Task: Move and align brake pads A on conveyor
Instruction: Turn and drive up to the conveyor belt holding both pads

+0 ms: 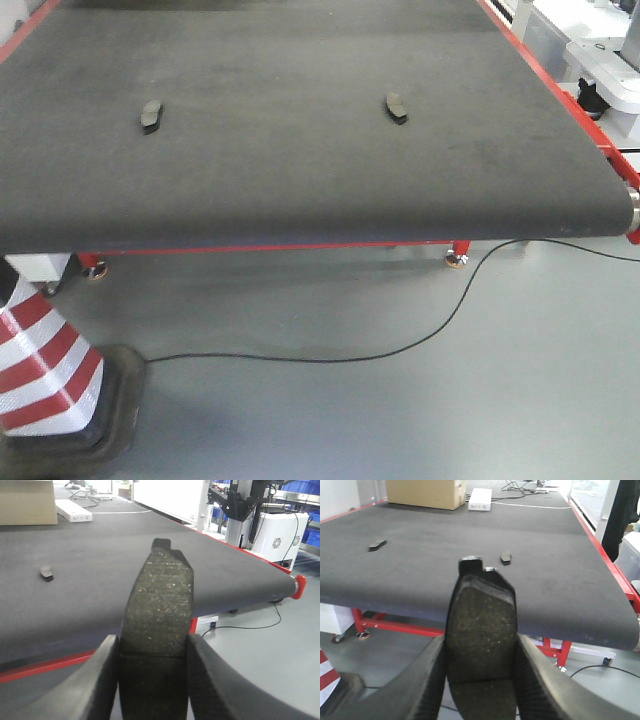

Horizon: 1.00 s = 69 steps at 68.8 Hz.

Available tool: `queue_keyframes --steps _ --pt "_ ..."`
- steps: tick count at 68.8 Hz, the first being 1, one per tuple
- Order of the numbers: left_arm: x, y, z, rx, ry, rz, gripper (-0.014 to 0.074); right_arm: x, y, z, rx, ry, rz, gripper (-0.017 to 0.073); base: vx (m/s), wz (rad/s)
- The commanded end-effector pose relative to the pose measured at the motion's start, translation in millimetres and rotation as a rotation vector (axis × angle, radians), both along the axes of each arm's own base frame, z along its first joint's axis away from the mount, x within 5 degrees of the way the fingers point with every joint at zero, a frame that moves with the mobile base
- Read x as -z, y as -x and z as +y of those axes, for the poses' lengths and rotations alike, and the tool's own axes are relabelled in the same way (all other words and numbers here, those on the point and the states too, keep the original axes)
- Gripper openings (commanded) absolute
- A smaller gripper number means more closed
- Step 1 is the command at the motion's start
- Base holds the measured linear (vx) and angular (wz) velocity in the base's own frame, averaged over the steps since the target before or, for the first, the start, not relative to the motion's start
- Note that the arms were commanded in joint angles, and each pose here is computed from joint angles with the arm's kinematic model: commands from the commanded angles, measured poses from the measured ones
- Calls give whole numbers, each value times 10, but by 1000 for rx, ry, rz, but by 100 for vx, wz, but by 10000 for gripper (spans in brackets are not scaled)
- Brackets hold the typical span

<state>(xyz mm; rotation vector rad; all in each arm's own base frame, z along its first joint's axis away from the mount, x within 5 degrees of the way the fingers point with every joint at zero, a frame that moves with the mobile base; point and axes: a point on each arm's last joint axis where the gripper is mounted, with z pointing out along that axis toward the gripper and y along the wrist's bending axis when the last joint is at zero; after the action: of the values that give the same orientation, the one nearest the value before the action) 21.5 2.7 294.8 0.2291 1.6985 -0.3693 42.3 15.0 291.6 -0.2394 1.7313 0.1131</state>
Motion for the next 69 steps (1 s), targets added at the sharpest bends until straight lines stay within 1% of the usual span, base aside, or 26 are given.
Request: queue_keyframes --steps 1,69 --pt "-155 6 -12 19 39 -97 -6 -164 -11 -18 26 -15 -104 -2 26 -8" --pt "-154 6 -12 19 39 -97 -6 -165 -11 -19 26 -15 -105 -2 36 2"
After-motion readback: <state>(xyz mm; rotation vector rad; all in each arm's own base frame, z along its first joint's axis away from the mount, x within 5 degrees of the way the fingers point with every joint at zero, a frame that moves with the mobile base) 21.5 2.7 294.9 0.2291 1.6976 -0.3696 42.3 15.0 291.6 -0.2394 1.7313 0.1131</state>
